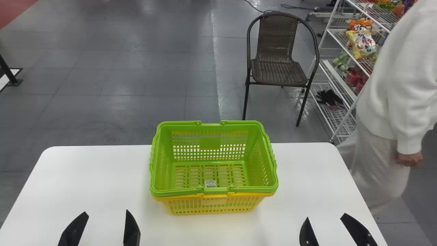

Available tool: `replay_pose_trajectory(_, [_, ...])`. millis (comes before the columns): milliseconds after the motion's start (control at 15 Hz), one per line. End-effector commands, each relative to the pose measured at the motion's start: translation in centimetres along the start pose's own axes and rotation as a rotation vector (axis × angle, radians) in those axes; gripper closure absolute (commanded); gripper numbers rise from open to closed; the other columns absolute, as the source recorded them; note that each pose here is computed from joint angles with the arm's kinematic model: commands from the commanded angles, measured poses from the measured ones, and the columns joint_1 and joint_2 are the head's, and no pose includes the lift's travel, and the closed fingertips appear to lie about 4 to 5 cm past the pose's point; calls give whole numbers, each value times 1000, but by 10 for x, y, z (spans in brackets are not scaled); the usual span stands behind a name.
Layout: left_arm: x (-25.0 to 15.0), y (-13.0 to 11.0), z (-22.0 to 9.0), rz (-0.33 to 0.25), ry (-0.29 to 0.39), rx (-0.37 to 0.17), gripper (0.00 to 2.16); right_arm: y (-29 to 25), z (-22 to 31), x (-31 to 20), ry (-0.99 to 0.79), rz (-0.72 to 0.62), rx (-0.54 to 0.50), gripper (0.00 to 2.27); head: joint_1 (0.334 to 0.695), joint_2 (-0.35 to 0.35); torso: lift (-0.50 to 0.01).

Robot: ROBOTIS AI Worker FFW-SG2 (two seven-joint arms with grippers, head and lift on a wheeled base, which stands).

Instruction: Grasp handle with right gripper to insert into left gripper then lift and swing left to center

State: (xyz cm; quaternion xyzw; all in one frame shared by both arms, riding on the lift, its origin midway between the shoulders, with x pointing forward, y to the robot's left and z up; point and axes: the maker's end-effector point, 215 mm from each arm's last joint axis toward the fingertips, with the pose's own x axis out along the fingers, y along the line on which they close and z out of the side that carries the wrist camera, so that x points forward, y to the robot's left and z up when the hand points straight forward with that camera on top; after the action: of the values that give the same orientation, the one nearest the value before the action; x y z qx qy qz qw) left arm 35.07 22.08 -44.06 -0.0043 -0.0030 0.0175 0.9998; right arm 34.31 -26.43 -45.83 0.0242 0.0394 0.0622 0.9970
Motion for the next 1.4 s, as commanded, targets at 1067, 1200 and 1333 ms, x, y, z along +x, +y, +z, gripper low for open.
replay_pose_trajectory(1067, [3,-5,-1,-30,3,20,137,0,0,-1,-2,-2,2,66,695,-76,0])
replay_pose_trajectory(1200, [3,-2,2,-17,-11,17,140,1,0,-1,-1,0,3,66,695,-81,0])
replay_pose_trajectory(1333, [4,4,7,17,-27,10,140,1,0,-1,-1,0,3,66,695,-76,0])
